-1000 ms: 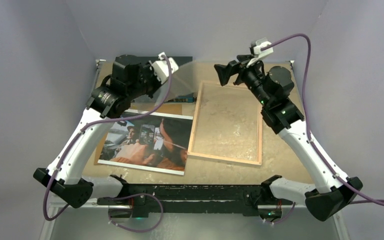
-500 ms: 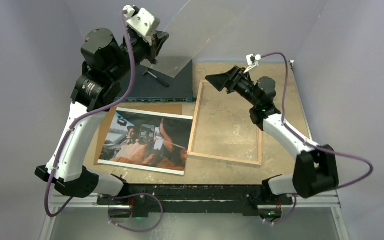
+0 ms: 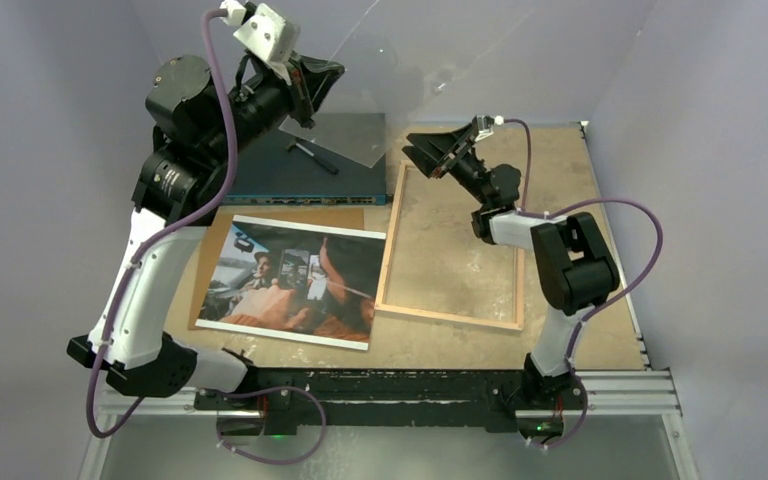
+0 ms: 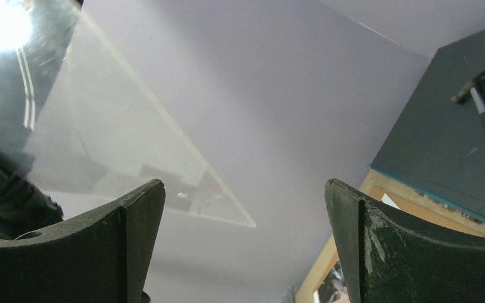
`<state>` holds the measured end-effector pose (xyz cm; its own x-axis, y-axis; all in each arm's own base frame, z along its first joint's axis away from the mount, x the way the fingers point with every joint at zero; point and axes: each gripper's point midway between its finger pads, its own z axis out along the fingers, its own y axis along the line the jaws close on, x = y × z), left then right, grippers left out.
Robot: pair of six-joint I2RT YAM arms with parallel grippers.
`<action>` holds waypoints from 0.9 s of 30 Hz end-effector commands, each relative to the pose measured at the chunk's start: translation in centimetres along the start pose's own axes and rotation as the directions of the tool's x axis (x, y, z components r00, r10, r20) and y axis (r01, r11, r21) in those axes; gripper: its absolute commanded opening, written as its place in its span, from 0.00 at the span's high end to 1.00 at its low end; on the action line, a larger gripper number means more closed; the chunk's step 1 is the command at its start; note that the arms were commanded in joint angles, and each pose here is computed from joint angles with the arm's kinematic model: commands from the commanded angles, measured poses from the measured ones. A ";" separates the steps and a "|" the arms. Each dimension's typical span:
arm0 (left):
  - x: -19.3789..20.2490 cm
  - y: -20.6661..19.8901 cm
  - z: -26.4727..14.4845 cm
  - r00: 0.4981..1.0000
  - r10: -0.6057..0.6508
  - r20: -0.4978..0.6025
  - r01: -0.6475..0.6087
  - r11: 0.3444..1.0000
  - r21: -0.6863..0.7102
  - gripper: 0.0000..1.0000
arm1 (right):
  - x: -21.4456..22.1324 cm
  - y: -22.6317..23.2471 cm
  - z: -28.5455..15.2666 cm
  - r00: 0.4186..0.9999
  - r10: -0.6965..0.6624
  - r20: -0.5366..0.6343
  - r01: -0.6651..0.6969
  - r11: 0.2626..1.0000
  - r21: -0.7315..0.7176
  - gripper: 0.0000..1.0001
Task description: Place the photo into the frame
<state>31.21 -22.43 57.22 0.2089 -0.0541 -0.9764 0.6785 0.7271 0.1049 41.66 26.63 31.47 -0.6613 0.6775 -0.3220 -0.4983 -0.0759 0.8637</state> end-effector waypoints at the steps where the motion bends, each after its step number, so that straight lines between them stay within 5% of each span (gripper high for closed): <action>1: -5.5 -0.5 -2.0 0.987 -0.044 0.152 0.044 0.999 0.003 1.00 | -0.5 13.9 -2.1 0.970 -0.210 0.121 0.242 0.824 -0.513 0.01; 12: -5.4 -0.7 -2.2 0.986 -0.085 0.143 0.085 0.996 0.005 1.00 | -1.1 17.5 -0.8 0.961 -0.238 0.138 0.270 0.718 -0.641 0.07; 27: -2.5 1.4 -4.6 0.997 0.044 0.068 -0.034 0.990 -0.134 1.00 | -0.5 18.5 -2.4 0.966 -0.244 0.090 0.245 0.735 -0.632 0.81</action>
<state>29.38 -19.92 57.59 0.2066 -0.0960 -0.9737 0.6239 0.7795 0.0555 42.22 26.89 38.34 -0.6976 0.6758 -0.2379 -0.5339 -0.2689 0.8016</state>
